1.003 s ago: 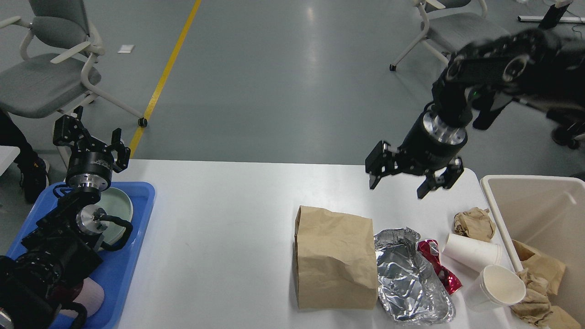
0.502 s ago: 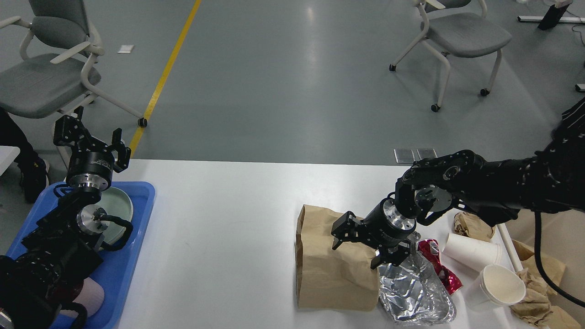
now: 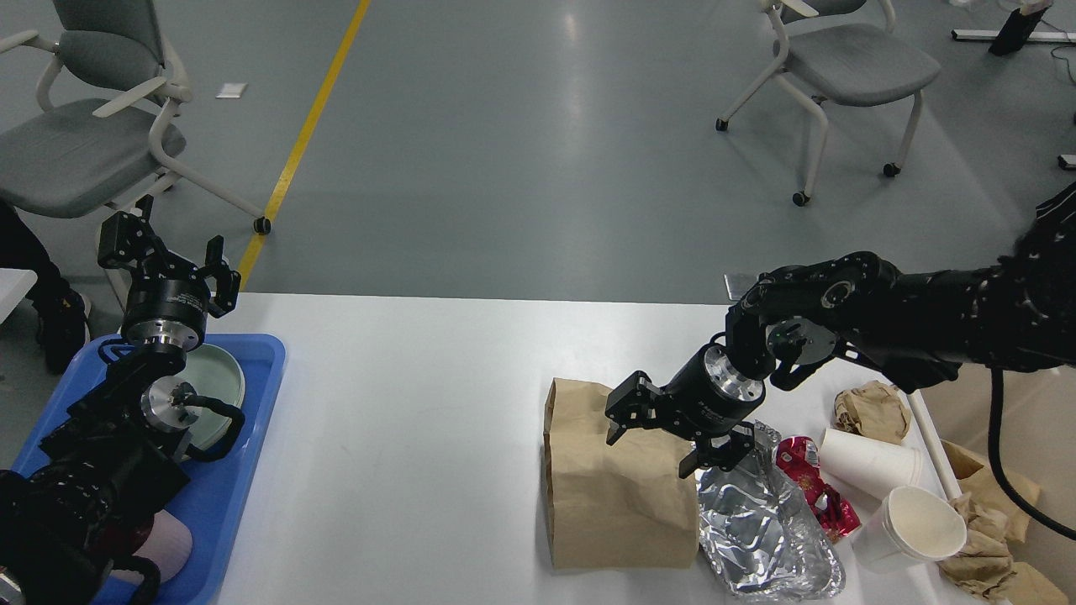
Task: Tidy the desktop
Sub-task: 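Lower the right gripper onto the second brown paper bag, then grasp the paper bag and lift it toward the white bin, then release the bag into the bin and raise the right gripper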
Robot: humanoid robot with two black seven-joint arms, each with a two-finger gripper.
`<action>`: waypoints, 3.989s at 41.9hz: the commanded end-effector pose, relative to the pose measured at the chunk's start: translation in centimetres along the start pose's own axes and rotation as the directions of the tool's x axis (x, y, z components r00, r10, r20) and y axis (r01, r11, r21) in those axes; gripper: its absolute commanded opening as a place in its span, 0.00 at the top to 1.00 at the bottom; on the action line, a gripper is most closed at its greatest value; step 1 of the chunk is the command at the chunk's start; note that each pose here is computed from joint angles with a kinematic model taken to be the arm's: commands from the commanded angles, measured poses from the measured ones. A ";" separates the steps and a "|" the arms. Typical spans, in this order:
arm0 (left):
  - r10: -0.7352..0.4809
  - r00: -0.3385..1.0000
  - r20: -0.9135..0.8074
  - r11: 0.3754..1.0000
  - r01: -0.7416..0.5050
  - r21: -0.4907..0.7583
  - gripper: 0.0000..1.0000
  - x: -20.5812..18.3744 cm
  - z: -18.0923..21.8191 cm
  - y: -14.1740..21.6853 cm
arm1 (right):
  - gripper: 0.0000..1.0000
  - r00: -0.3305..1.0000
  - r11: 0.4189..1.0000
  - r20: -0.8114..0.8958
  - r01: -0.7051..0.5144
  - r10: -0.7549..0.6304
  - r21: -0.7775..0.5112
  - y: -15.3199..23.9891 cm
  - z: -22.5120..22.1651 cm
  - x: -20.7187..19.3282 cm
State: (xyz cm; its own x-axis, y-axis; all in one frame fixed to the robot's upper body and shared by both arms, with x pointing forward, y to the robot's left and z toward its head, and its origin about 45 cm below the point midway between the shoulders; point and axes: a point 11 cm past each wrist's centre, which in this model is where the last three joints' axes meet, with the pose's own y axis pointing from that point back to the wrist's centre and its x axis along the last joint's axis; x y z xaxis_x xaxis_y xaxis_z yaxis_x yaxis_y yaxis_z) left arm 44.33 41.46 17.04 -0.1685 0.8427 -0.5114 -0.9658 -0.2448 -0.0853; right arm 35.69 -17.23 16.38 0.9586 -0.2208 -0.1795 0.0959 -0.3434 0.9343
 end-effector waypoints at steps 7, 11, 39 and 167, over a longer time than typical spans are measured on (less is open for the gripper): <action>0.000 1.000 0.000 1.000 0.000 0.000 0.03 0.0 0.0 0.0 | 0.00 1.000 0.998 -0.011 -0.017 0.016 -0.054 0.6 1.2 0.7; 0.000 1.000 0.000 1.000 0.000 0.000 0.03 0.0 0.0 0.0 | 0.00 1.000 0.999 0.018 -0.002 0.003 -0.052 -0.6 2.3 0.6; 0.000 1.000 0.000 1.000 0.000 0.000 0.03 0.0 0.0 0.0 | 0.00 0.995 0.998 0.091 -0.034 0.039 -0.058 -3.0 4.6 0.8; 0.000 1.000 0.000 1.000 0.000 0.000 0.03 0.0 0.0 0.0 | 0.00 0.247 0.491 0.431 -0.560 0.868 -0.667 11.9 43.6 2.4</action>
State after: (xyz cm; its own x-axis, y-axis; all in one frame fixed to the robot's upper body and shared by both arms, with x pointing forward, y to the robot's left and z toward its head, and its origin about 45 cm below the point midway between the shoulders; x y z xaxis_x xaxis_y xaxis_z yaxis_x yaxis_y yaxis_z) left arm 44.34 41.46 17.05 -0.1683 0.8428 -0.5113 -0.9658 -0.2447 -0.0854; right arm 27.55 -62.98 15.53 0.1656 -0.7399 0.6520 -0.3239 0.5837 0.7446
